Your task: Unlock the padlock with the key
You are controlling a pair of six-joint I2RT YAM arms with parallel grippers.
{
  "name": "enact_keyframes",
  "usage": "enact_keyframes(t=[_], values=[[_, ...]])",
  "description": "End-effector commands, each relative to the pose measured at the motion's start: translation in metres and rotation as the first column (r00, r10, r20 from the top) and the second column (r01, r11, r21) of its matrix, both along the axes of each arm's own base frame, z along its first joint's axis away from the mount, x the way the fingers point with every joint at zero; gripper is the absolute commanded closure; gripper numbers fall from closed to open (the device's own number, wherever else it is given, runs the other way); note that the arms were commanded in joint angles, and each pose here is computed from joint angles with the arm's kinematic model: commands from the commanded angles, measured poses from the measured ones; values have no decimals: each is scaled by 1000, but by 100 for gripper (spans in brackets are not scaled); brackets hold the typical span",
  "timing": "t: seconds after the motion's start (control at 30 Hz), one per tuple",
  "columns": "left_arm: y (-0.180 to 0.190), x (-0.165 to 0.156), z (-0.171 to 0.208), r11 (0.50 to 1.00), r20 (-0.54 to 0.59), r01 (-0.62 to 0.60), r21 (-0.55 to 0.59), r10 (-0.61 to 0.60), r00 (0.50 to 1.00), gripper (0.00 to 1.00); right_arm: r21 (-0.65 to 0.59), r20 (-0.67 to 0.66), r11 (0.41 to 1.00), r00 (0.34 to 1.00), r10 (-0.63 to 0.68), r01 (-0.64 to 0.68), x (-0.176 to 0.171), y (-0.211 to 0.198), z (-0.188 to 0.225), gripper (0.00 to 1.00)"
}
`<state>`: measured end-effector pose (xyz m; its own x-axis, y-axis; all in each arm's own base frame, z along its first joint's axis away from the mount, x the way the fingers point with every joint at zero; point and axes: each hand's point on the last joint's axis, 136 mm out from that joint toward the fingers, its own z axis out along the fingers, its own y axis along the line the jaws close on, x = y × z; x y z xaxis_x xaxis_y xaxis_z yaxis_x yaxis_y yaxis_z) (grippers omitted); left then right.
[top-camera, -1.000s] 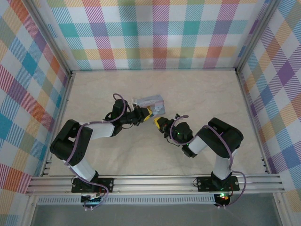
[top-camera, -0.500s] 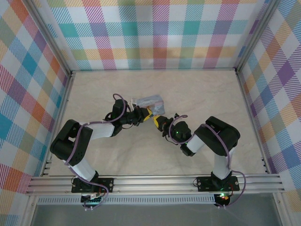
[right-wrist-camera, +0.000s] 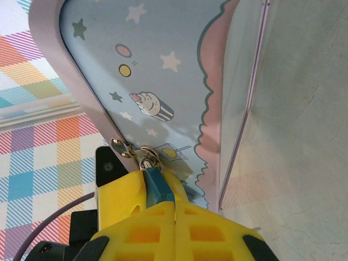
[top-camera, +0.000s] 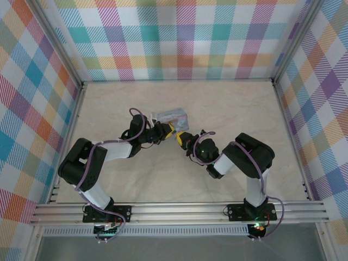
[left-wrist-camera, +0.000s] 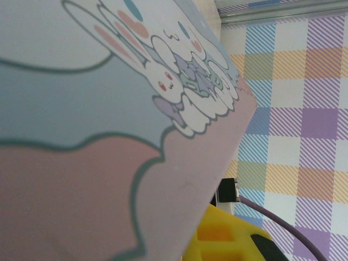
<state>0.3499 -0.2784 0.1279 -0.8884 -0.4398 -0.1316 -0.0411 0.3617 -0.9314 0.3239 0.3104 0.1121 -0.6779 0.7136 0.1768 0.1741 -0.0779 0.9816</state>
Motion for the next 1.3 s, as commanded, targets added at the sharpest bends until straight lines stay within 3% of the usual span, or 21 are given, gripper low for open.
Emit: enact_keyframes(t=[0.0,0.53,0.8,1.07,1.27], values=[[-38,-43,35,965,82,245,-95,-237,968,99,-14,0,1000,1000,-8,8,7,7,-3,100],[-43,-47,35,959,84,271,-84,-264,961,100,-33,36,999,999,-12,13,7,5,3,100],[-27,-32,25,980,68,195,-30,-192,979,99,-72,35,997,999,-25,28,-2,-9,-4,100],[-14,-21,18,990,59,142,-2,-142,988,99,-125,6,992,999,-36,36,-18,-28,-20,73],[-13,-19,12,990,45,143,12,-143,989,99,-195,-17,981,1000,-23,20,-34,-44,-33,70]])
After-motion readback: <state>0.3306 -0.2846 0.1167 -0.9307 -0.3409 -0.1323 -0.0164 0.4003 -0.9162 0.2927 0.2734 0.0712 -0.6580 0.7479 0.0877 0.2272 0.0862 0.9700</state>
